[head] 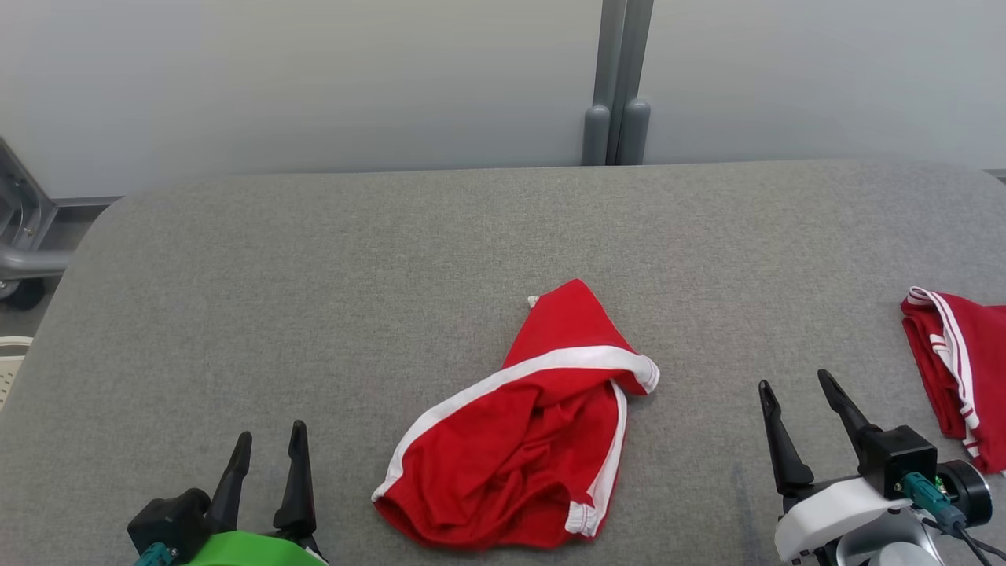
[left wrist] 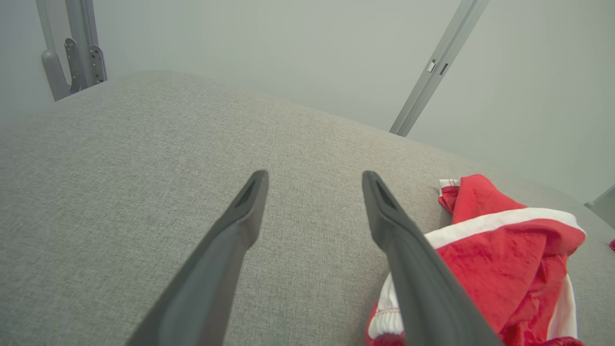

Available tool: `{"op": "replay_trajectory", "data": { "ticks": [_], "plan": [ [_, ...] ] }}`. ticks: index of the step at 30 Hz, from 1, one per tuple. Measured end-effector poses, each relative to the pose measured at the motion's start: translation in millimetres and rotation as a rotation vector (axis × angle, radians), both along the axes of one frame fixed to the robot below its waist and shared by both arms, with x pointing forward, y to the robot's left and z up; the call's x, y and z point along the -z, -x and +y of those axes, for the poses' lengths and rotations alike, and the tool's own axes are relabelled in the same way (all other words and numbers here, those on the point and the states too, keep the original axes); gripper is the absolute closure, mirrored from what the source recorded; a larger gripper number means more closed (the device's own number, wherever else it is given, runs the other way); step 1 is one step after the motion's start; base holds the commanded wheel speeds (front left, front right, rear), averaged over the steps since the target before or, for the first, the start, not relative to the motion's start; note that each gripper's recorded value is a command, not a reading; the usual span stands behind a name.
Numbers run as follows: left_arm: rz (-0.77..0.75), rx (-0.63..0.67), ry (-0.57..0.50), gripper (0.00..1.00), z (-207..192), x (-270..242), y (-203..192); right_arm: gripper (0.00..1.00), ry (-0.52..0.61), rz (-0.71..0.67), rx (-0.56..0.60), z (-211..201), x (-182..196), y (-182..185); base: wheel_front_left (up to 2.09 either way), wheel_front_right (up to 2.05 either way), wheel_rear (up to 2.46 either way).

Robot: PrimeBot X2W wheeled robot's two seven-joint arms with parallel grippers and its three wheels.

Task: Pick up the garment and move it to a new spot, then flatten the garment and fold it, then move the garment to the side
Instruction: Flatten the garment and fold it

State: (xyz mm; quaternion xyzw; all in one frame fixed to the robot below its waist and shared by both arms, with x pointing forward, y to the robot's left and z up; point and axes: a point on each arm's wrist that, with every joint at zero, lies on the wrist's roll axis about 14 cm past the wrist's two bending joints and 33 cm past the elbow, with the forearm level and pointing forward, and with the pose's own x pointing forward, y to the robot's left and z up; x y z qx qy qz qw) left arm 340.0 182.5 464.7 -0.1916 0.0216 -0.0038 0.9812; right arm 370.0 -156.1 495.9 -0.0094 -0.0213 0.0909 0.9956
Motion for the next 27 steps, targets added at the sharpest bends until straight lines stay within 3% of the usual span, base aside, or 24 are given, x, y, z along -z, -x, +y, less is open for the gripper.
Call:
{"op": "replay_trajectory", "data": {
  "ticks": [27],
  "plan": [
    [0.010, 0.015, -0.013, 0.00, -5, 6, 16, 0.00, -0.011, -0.016, -0.018, 7, -6, 0, 0.00, 0.00, 0.00]
  ]
}}
